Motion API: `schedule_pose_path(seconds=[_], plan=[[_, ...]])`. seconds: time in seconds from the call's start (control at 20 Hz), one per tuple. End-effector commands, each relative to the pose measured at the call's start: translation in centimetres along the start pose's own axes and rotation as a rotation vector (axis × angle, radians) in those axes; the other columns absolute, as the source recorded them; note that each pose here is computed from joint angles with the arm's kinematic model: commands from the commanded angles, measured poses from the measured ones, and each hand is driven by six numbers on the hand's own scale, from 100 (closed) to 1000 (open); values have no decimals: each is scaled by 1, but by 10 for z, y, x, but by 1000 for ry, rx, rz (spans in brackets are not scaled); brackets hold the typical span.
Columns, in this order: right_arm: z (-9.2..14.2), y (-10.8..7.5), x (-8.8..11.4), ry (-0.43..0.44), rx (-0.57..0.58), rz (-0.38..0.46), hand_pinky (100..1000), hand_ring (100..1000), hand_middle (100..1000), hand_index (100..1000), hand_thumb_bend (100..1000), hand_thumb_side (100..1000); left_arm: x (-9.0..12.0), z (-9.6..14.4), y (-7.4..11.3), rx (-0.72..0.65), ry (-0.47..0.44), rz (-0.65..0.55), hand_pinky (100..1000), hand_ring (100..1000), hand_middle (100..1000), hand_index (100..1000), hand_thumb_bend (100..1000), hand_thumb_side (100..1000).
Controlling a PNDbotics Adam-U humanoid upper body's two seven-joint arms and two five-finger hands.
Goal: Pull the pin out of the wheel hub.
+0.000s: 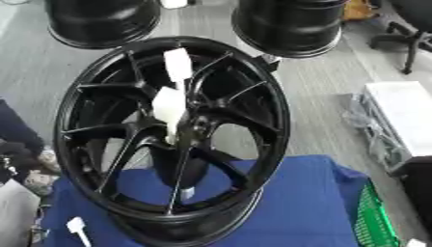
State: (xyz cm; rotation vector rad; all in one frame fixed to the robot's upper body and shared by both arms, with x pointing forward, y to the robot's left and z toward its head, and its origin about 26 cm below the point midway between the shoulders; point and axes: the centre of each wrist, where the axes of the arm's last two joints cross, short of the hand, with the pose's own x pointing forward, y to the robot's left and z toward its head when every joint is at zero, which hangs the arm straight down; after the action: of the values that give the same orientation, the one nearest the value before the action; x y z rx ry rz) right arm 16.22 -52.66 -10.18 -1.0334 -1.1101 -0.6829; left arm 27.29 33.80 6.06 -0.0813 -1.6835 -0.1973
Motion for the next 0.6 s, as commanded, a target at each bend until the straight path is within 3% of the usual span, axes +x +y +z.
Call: schedule_pose_path(seconds=[0.05,0.3,0.5,0.6], plan=[[7,11,0,-2,7,-19,741,742,794,861,100,913,5,0,1,0,-19,-11,731,584,572,657,392,740],[27,53,21,-124,112,-74,719,704,747,840,100,822,4,0,1,-1,-19,-6,731,584,572,657,393,740],[53,91,62,-316,261,-137,705,683,719,827,100,663,4,0,0,-3,-22,-2,731,585,572,657,393,740],[67,103,83,-399,320,-163,703,679,713,825,100,633,5,0,0,-3,-24,-1,731,585,572,657,392,740]])
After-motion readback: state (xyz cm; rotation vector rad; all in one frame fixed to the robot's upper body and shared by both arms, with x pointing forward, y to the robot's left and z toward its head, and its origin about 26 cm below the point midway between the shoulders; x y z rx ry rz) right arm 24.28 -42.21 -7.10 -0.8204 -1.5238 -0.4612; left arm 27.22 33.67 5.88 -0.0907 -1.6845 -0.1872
